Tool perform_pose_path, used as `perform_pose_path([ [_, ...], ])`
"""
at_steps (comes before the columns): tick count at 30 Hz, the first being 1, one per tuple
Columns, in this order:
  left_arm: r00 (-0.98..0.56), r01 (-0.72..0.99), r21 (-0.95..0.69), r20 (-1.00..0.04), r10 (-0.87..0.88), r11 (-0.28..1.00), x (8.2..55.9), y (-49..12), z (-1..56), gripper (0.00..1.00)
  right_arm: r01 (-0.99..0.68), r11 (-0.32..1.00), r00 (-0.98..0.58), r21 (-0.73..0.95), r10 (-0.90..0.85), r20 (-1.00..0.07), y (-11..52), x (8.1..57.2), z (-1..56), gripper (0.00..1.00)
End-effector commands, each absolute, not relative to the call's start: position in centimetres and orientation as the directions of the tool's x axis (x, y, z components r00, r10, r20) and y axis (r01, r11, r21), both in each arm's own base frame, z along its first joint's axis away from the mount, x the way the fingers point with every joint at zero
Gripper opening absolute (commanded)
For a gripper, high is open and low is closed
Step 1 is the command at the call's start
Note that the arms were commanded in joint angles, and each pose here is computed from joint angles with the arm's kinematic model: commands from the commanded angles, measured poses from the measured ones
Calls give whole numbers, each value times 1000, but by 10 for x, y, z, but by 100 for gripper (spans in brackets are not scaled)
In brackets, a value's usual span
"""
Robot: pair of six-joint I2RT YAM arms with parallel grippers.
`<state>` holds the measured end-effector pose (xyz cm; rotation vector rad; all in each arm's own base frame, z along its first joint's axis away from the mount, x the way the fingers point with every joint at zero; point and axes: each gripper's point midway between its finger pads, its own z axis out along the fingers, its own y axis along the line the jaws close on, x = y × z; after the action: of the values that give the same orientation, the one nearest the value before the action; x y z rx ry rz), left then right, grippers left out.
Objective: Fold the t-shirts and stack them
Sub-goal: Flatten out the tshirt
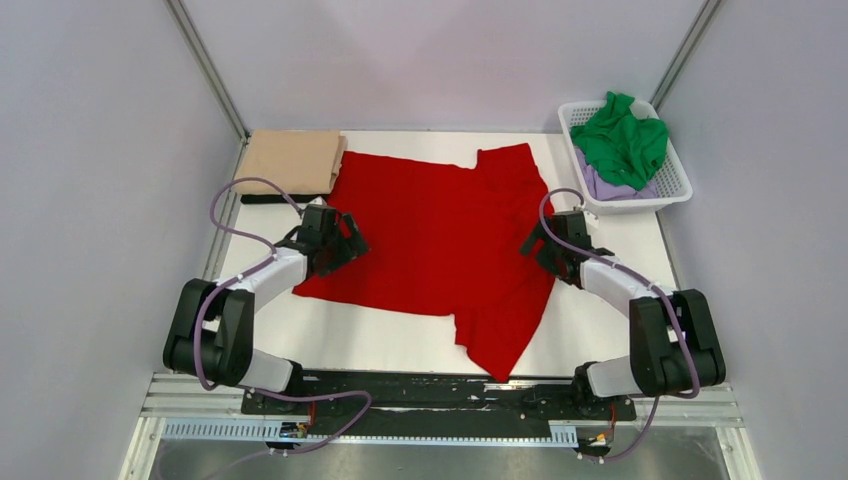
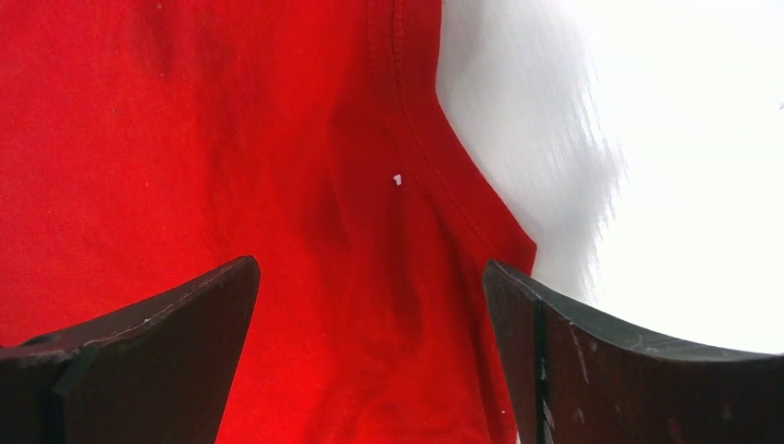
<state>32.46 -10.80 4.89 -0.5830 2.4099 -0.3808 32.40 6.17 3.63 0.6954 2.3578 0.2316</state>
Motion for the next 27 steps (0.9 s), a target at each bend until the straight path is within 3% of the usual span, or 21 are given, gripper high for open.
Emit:
perform_pose_path([
  [1, -679, -327, -406, -527, -511, 853, 336, -98, 49, 100, 428, 833, -622, 352, 554, -554, 59, 334, 38, 100],
  [13, -659, -463, -404, -439, -611, 789, 302, -87, 32, 100, 635, 731, -562, 250, 659, -500, 5, 286, 14, 100],
  [21, -690, -463, -409, -391, -609, 787, 276, -93, 25, 100, 614, 739, -560, 277, 655, -507, 2, 309, 23, 100],
  [27, -661, -433, -425, -450, -601, 795, 271, -88, 61, 100, 549, 778, -568, 305, 616, -546, 6, 334, 51, 100],
])
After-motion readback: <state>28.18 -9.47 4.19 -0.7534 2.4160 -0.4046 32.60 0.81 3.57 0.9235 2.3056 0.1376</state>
